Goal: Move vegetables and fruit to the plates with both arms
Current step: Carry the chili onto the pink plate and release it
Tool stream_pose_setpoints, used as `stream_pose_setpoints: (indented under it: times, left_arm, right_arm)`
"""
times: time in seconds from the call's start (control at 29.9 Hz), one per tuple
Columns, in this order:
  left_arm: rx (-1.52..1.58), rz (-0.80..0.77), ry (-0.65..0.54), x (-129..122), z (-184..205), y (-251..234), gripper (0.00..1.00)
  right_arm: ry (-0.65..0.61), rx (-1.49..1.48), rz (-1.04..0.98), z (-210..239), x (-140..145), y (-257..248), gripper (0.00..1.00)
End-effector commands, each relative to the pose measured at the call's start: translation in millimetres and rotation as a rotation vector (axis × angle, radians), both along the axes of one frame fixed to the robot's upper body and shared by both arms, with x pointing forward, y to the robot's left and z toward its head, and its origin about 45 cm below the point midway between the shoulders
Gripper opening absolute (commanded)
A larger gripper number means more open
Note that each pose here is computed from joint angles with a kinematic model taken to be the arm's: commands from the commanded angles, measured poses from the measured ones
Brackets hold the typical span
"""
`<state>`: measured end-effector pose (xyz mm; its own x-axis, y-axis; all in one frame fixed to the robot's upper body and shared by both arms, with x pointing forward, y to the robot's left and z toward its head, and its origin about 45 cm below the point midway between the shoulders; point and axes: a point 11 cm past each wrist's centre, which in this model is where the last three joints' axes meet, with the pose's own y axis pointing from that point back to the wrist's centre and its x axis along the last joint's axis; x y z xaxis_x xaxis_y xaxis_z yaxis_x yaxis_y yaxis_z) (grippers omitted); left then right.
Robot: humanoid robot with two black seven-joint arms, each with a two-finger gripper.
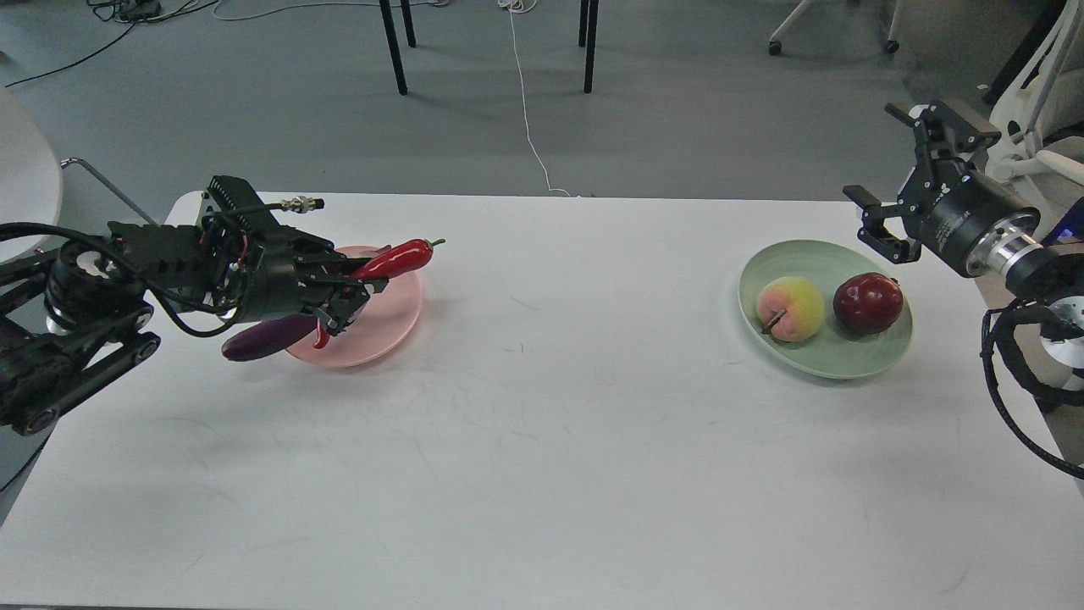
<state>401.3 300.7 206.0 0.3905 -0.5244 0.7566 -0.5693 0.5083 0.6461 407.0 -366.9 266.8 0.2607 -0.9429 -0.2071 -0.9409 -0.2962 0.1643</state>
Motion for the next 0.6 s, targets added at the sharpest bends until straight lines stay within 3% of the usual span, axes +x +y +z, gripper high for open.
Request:
stream_pose_setpoints:
  times: [0.0,0.17,0.43,0.57]
  left_arm:
    - [-0.008,0.016,0.023,5.3,-14.6,-8.0,0.11]
    - [-0.02,0.013,0.048,7.4,-29.6,-23.7,0.15]
    - [0.003,0.055,0.061,9.2,-36.1,-8.2,0.53]
    - [0.014,0.078,0.063,9.9,-38.5,0.6,0.54]
  right_arm:
    - [0.0,0.009,-0.001,-0.4,-1.0,1.2,0.98]
    - [-0.002,0.0,-0.017,1.4,-2.4,-6.2,0.98]
    - [-0.004,-0.006,-0.027,3.2,-3.6,-11.1,0.98]
    - [-0.006,-0.008,-0.031,3.9,-3.2,-10.6,0.98]
